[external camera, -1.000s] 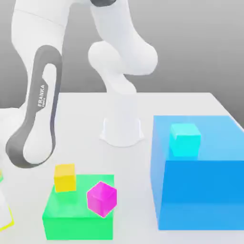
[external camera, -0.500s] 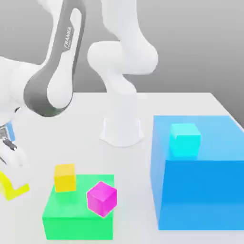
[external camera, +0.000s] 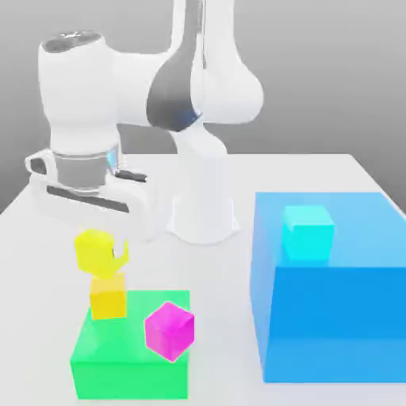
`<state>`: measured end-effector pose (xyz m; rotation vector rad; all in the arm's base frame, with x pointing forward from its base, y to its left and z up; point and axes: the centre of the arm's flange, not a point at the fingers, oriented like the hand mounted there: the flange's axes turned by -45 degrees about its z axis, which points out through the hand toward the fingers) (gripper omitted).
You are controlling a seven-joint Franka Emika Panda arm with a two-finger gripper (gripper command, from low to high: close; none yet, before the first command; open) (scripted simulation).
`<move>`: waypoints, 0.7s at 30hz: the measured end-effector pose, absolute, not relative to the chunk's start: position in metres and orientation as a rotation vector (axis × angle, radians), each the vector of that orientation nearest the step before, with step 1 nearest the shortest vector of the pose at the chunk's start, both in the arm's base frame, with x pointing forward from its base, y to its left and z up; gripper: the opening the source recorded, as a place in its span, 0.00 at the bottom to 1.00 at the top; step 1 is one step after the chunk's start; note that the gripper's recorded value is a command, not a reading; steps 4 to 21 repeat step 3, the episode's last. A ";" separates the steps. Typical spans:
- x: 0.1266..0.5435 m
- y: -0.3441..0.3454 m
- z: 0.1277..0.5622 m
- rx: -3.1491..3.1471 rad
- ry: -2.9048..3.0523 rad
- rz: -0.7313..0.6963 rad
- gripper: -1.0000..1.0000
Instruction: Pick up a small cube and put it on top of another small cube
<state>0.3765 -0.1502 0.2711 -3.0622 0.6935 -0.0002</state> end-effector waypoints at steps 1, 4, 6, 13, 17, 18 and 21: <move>0.377 -0.150 0.271 -3.062 0.693 0.000 1.00; 0.377 -0.150 0.271 -3.062 0.693 0.000 1.00; 0.377 -0.150 0.271 -3.062 0.693 0.000 1.00; 0.377 -0.150 0.271 -3.062 0.693 0.000 1.00; 0.377 -0.150 0.271 -3.062 0.693 0.000 1.00; 0.377 -0.150 0.271 -3.062 0.693 0.000 1.00; 0.377 -0.150 0.271 -3.062 0.693 0.000 1.00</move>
